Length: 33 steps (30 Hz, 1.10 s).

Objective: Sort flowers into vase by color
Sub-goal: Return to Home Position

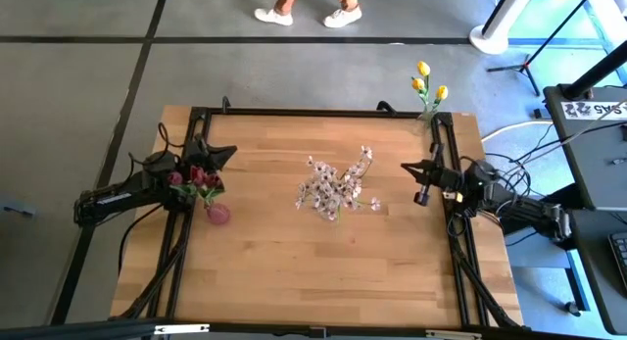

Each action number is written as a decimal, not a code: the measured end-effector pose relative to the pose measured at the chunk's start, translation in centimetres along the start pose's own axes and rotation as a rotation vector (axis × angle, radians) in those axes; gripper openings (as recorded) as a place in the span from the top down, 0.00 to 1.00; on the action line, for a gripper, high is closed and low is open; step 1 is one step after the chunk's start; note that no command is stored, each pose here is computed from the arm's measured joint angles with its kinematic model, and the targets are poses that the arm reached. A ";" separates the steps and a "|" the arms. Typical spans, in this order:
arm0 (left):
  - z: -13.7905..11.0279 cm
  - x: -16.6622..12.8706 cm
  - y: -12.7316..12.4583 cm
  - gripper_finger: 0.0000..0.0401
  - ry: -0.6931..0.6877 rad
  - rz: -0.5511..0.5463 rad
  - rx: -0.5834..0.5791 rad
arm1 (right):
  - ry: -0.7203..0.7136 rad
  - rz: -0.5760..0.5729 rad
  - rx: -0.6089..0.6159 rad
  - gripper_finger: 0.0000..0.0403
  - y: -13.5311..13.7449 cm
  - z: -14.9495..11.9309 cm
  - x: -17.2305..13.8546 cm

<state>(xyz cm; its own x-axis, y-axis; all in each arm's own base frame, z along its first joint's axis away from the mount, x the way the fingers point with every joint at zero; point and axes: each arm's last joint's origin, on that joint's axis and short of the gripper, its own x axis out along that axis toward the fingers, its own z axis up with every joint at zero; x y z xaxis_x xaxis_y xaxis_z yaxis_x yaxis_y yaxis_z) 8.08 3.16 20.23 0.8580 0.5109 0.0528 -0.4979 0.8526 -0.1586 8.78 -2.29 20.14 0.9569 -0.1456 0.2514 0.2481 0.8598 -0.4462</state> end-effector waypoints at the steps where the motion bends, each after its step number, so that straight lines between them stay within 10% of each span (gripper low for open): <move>1: 0.0 0.0 0.0 1.00 -0.001 0.014 0.000 | 0.011 0.000 0.008 1.00 0.2 -0.5 0.0; 33: 0.1 0.0 0.1 1.00 -0.008 0.026 -0.002 | 0.238 0.052 -0.065 0.95 1.2 -3.0 -0.1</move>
<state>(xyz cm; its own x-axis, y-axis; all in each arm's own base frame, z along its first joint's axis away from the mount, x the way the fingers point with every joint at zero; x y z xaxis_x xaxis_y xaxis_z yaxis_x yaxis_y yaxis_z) 8.05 3.23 20.27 0.8438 0.5336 0.0564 -0.5196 0.8389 -0.1621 9.46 -2.70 16.95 0.9753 -0.2198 0.0208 0.1995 0.8372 -0.5092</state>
